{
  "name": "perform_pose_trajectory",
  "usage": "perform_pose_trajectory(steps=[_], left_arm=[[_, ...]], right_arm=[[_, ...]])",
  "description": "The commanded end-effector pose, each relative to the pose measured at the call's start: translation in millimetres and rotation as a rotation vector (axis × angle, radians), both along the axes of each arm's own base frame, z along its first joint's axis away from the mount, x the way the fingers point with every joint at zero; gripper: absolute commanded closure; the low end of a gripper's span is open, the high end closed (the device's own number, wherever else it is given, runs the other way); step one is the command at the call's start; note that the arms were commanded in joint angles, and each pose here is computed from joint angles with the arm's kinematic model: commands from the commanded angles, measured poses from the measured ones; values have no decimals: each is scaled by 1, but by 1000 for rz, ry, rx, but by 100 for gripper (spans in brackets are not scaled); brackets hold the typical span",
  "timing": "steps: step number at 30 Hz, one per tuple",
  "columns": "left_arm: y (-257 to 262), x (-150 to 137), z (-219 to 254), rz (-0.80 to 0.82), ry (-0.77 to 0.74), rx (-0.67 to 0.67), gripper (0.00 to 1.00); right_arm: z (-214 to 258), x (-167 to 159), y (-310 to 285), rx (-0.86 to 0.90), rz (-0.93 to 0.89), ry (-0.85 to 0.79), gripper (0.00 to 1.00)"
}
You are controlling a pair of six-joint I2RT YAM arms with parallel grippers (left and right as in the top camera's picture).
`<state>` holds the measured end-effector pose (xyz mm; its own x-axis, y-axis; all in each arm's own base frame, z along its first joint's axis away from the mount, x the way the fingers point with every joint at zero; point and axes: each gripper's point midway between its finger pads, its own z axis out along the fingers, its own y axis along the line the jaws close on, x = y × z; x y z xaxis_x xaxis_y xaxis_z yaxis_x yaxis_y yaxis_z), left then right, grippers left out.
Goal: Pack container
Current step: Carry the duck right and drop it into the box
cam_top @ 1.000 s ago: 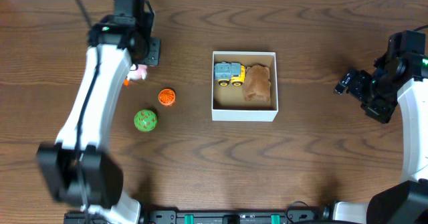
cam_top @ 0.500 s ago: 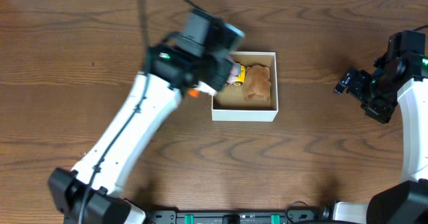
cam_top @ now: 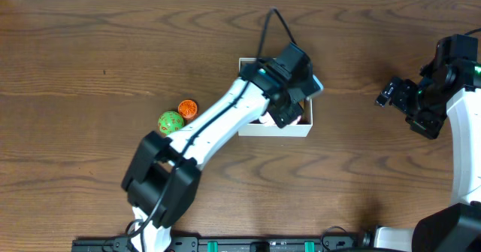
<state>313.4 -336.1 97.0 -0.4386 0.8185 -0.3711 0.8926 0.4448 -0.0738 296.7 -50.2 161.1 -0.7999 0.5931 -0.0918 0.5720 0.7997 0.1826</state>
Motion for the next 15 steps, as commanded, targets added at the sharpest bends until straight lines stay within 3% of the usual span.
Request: perform_pose_trajectory(steps=[1,6,8,10,14,15], left_arm=[[-9,-9,-7,-114,-17,15,94],[-18,-21,-11,-172,-20,25,94],[-19,-21,-11,-174,-23,23,89],[-19,-21,-11,-172,-22,22,79],[-14,-12,-9,-133,-50,38,45],[-11,-5,-6,-90,-68,46,42]], right_arm=[[-1,-1,-1,8,-22,6,1],[-1,-1,-1,8,-22,5,1],[-1,-1,-1,9,-22,6,1],[-1,-1,-1,8,-22,6,1],[-1,-2,0,9,-18,10,1],[-1,-3,1,10,-17,12,1]])
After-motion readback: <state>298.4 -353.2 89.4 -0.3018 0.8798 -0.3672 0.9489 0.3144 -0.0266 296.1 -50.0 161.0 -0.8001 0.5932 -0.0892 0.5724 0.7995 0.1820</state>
